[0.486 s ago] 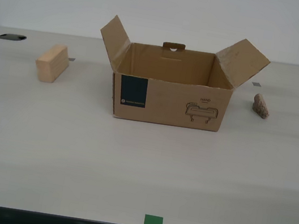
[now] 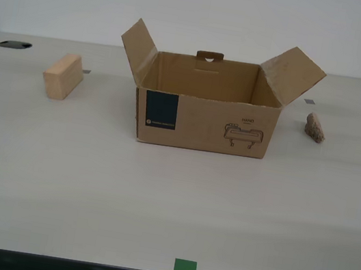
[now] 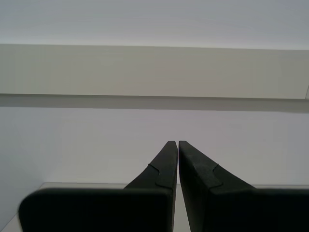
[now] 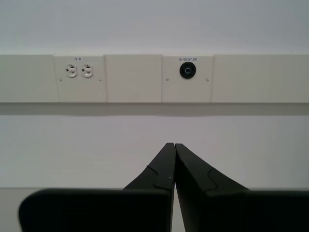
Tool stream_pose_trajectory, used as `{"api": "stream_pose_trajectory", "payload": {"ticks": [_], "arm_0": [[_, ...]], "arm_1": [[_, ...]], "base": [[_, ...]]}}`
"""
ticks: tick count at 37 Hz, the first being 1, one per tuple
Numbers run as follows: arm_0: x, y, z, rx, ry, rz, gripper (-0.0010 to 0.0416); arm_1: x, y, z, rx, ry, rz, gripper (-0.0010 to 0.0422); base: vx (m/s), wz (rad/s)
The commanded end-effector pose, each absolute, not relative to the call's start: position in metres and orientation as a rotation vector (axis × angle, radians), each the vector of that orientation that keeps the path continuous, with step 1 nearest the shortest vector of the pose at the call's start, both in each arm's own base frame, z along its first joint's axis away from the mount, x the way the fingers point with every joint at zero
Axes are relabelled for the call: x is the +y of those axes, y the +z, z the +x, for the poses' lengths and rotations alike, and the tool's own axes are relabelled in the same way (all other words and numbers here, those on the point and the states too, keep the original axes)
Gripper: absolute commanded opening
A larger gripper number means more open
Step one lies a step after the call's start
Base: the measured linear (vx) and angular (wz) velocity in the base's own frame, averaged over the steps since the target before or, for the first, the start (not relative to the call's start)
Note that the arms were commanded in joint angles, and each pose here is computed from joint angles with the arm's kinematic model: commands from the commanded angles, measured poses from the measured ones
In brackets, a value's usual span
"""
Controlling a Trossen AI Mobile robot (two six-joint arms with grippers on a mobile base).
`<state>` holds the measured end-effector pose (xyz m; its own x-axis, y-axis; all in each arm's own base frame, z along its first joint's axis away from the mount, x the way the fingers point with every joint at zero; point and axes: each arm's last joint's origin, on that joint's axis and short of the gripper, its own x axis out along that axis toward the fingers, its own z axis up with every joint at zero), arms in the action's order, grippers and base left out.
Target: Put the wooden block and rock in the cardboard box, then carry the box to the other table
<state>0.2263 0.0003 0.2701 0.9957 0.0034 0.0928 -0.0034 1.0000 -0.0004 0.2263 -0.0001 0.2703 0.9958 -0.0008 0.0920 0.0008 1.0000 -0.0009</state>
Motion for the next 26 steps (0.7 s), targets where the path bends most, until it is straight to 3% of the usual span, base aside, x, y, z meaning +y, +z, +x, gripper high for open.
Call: {"api": "stream_pose_trajectory", "payload": {"ticks": [1,26], "arm_0": [[0.0003,0.2708,0.2264,-0.096,0.005,0.0,0.0],[0.0003,0.2708,0.2264,-0.096,0.005,0.0,0.0]], "arm_1": [[0.0,0.2711,0.2263,-0.098,0.003,0.001,0.0],[0.0001,0.2709,0.2263,-0.096,0.003,0.0,0.0]], "base": [[0.0,0.0],[0.0,0.0]]}}
